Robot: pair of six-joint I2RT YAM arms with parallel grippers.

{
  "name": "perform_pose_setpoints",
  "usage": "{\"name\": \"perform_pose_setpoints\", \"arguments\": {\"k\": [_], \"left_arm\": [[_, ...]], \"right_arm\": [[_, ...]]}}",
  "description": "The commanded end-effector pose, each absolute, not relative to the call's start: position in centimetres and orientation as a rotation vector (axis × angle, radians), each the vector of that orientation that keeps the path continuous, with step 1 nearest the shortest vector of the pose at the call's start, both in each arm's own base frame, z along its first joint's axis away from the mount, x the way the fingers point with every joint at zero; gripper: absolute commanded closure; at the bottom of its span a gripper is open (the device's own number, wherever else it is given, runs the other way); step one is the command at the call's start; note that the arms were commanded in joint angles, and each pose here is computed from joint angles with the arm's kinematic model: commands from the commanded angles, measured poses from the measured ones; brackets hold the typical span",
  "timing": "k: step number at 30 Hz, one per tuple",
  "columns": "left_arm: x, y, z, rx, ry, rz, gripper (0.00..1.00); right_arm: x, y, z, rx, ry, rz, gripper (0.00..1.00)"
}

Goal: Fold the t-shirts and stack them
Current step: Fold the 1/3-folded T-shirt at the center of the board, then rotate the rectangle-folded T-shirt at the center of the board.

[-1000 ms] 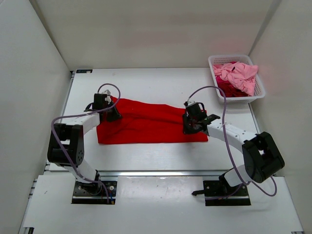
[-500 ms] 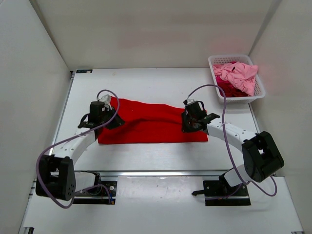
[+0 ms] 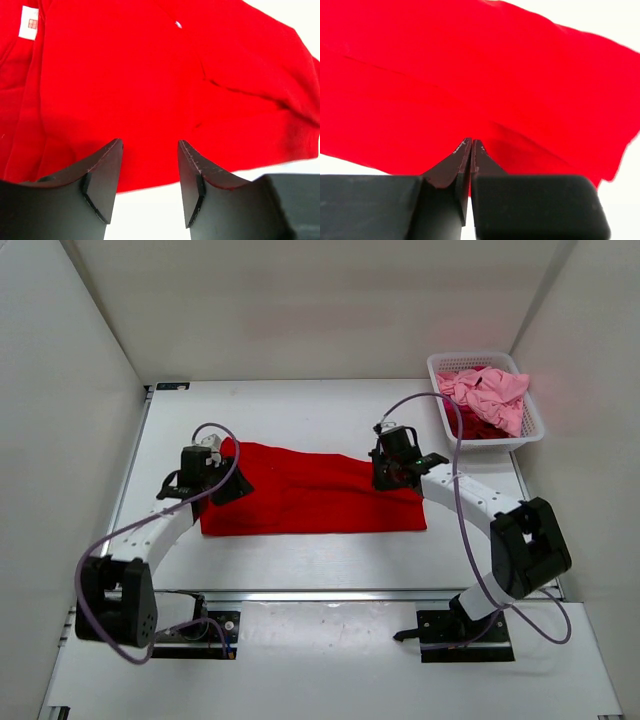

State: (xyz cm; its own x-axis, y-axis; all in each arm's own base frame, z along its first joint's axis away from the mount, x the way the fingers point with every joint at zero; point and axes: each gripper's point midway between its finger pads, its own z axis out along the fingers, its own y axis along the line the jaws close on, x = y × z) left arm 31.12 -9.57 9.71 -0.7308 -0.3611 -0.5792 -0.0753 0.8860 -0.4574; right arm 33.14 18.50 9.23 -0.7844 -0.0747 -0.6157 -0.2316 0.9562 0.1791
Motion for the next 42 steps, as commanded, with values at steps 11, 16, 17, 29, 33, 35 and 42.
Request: {"name": "perform_pose_setpoints", "arguments": {"k": [11, 16, 17, 29, 33, 35, 42], "left_arm": [[30.8, -4.7, 1.4, -0.876, 2.419, -0.564, 0.44], [30.5, -4.5, 3.6, -0.856, 2.324, -0.553, 0.45], [30.5, -4.8, 4.3, -0.841, 2.316, -0.568, 0.45], [34.9, -5.1, 15.9, -0.595, 2.106, -0.654, 0.57], [35.0, -5.7, 16.4, -0.565, 2.090, -0.645, 0.56], [34.8, -6.1, 17.3, -0.559, 2.053, -0.688, 0.56], [34.3, -6.2, 19.4, -0.508, 2.002, -0.652, 0.55]], "right_arm": [[39.6, 25.3, 12.3, -0.461, 2.319, 0.549, 1.00], [43.1, 33.0, 14.2, -0.668, 2.230, 0.675, 1.00], [43.4, 33.5, 14.2, -0.673, 2.240, 0.672, 0.99], [48.4, 44.7, 16.1, -0.918, 2.014, 0.816, 0.67], [47.4, 45.9, 15.5, -0.982, 1.980, 0.897, 0.47], [47.6, 46.3, 13.8, -0.989, 1.990, 0.915, 0.42], [47.4, 48.4, 9.2, -0.943, 2.038, 1.024, 0.32]]}}
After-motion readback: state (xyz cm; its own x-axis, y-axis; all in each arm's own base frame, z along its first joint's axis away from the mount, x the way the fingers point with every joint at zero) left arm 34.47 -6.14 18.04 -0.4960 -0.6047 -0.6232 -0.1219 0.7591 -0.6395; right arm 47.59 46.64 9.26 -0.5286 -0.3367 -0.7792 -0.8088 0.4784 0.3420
